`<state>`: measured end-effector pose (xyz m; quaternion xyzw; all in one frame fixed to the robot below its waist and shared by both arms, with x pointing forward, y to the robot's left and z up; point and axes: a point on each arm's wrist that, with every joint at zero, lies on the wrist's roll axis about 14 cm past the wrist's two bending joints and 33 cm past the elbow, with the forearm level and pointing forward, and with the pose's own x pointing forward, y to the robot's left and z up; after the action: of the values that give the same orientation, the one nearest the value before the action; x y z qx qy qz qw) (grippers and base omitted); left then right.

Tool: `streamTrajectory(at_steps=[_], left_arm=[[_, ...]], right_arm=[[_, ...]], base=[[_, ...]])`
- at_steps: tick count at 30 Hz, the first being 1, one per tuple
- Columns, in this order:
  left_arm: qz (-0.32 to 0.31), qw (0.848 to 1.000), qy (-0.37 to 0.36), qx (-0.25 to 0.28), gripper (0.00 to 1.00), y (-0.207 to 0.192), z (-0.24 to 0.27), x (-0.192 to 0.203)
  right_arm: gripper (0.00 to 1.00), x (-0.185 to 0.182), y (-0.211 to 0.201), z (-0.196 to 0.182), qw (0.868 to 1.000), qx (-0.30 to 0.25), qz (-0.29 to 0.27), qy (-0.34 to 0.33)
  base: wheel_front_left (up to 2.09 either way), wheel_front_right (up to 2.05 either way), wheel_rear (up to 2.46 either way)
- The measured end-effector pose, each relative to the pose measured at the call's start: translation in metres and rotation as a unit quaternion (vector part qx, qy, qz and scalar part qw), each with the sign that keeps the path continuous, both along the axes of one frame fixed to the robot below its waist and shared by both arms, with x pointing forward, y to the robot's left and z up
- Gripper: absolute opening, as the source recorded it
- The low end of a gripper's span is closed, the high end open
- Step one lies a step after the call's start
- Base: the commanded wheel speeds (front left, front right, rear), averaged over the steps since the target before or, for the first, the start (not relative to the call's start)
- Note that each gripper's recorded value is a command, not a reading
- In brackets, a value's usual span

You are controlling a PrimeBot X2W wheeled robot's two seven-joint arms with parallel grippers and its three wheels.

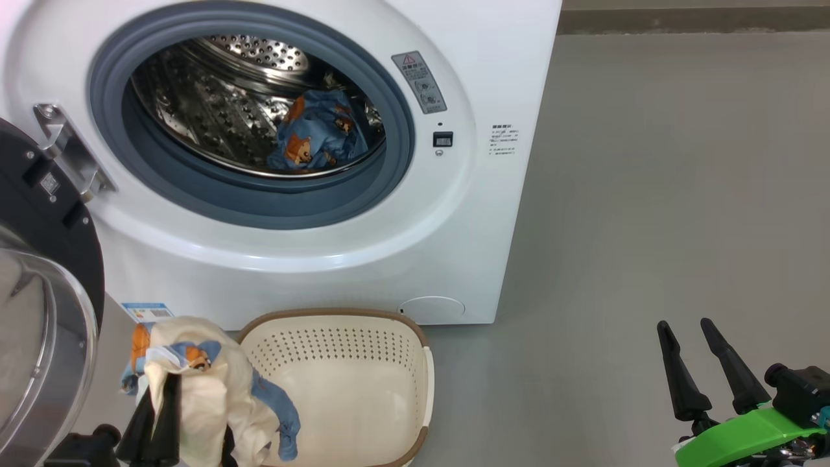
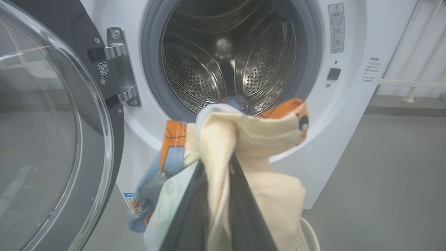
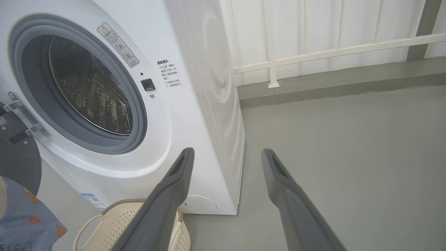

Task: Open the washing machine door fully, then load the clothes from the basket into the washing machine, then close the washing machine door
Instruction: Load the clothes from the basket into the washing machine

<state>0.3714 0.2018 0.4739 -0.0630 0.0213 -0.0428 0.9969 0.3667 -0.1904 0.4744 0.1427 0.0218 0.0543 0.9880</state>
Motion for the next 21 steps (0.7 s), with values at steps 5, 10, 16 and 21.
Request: streamTrajectory(at_steps=[5, 10, 16, 21], left_arm=[[0.006, 1.000, 0.000, -0.003, 0.00, 0.000, -0.001, -0.001], [0.011, 1.000, 0.009, -0.008, 0.00, 0.000, -0.008, 0.004], [0.002, 1.000, -0.007, -0.009, 0.00, -0.006, 0.000, 0.036], [-0.009, 0.999, -0.036, -0.011, 0.00, -0.014, 0.015, 0.076]], right_arm=[[1.00, 0.003, 0.001, -0.005, 1.000, 0.000, 0.001, 0.007], [1.00, 0.008, 0.002, -0.012, 1.000, 0.001, 0.003, 0.018], [1.00, 0.025, 0.004, -0.016, 1.000, 0.004, 0.003, 0.020], [1.00, 0.041, 0.005, -0.023, 1.000, 0.009, 0.001, 0.025]], base=[[0.00, 0.00, 0.00], [0.00, 0.00, 0.00], [0.00, 0.00, 0.00], [0.00, 0.00, 0.00]])
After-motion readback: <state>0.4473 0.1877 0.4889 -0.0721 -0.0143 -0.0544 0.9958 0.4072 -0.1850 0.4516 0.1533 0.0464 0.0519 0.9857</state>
